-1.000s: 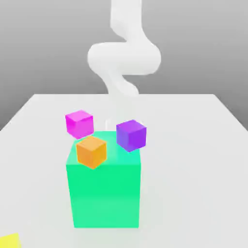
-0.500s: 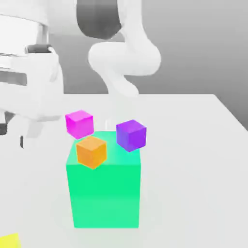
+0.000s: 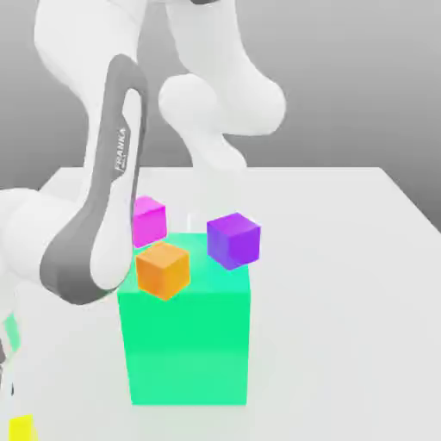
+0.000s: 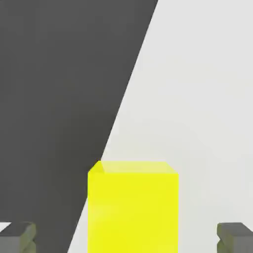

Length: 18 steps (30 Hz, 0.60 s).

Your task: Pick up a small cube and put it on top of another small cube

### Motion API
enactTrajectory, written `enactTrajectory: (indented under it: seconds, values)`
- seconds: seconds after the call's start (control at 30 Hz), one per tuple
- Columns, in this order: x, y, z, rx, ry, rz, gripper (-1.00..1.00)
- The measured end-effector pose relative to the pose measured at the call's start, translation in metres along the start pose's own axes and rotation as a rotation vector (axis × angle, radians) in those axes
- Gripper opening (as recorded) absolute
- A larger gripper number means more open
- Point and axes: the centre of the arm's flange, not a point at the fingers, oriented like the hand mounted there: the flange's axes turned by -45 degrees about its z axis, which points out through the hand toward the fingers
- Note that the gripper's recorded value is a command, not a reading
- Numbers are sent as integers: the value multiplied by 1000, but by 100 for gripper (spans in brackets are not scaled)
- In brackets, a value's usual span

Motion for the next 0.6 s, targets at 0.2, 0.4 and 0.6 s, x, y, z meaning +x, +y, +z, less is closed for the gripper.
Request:
enactTrajectory:
  seconds: [0.2,0.4,0.6]
  values:
    - [0,0,6,1,1,1,-100]
    - [-3,-9,-69,26,5,-27,-100]
    - [-61,-31,-150,46,11,-285,-100]
